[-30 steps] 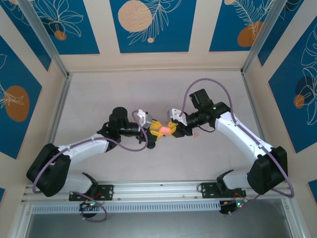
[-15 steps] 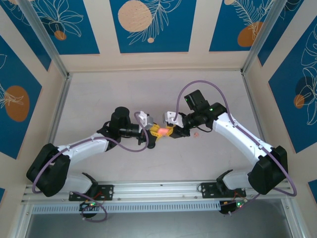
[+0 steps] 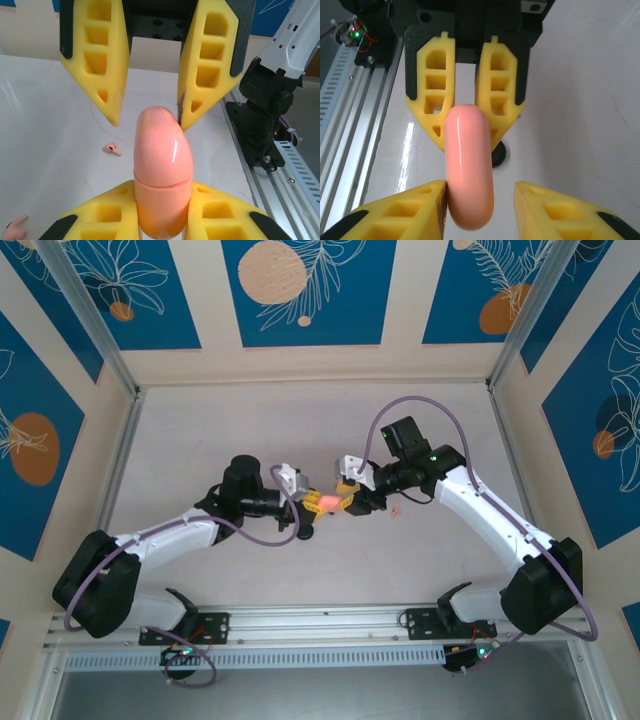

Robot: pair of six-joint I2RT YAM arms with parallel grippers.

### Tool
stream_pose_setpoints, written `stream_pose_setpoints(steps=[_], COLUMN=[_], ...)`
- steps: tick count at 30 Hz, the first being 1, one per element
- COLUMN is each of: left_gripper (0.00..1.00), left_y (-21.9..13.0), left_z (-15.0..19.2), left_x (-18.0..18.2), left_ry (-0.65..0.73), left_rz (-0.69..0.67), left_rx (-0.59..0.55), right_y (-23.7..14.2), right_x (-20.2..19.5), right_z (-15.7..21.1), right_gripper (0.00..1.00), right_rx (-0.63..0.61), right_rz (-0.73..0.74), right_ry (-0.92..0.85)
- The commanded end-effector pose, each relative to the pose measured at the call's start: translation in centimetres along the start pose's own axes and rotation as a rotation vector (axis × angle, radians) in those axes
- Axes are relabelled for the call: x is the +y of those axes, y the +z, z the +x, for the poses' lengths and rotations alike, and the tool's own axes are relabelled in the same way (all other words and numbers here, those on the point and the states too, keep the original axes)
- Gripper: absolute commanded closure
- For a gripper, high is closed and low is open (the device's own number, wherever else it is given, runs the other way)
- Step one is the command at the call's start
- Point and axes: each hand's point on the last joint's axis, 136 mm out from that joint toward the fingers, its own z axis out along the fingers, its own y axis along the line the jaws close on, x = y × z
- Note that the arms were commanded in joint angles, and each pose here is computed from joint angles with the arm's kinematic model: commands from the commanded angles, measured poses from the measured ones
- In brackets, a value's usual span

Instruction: Insert the wireless bluetooth earbuds into the charging case

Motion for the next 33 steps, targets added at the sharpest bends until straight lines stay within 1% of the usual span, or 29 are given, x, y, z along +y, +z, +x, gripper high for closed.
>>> stream_pose_setpoints(steps=[1, 9, 12, 14, 16, 19, 22, 24, 29, 33], left_gripper=[0.84, 0.85, 0.85, 0.85, 0.85, 0.85, 0.85, 0.85, 0.85, 0.85], left_y=[-0.4, -0.5, -0.5, -0.6, -1.0, -1.8, -2.5, -3.0, -4.3, -5.2], left_z=[-1.4, -1.2, -0.2, 0.8, 1.5, 2.6, 3.6, 4.3, 5.8, 6.7], left_x=[-0.8, -0.5, 0.6, 1.9, 3.0, 4.4, 5.2, 5.5, 6.2, 6.5], left_ry=[0.049, 0.042, 0.006, -0.035, -0.077, -0.14, -0.175, -0.191, -0.224, -0.24], left_rz=[0.032, 0.011, -0.05, -0.119, -0.179, -0.257, -0.32, -0.354, -0.415, -0.446], left_rx=[-0.023, -0.027, -0.014, -0.004, -0.01, -0.012, 0.005, 0.03, 0.088, 0.123], right_y=[-1.6, -2.8, -3.4, -3.7, -3.7, -3.0, -1.7, -0.8, 1.6, 3.4], right_x=[-1.1, -3.8, -4.7, -5.6, -6.6, -8.2, -9.6, -10.1, -11.7, -13.3], right_z=[-1.8, -1.5, -1.6, -1.4, -0.8, 1.0, 3.4, 4.5, 7.0, 9.0], right_gripper=[0.61, 0.61, 0.61, 0.6, 0.6, 0.6, 0.6, 0.6, 0.57, 0.56], right_rx=[-0.081, -0.1, -0.117, -0.116, -0.095, -0.028, 0.075, 0.133, 0.269, 0.368], right_rz=[0.045, 0.132, 0.153, 0.171, 0.197, 0.229, 0.249, 0.239, 0.224, 0.18], right_ry=[0.0, 0.106, 0.203, 0.3, 0.416, 0.591, 0.675, 0.659, 0.518, 0.5])
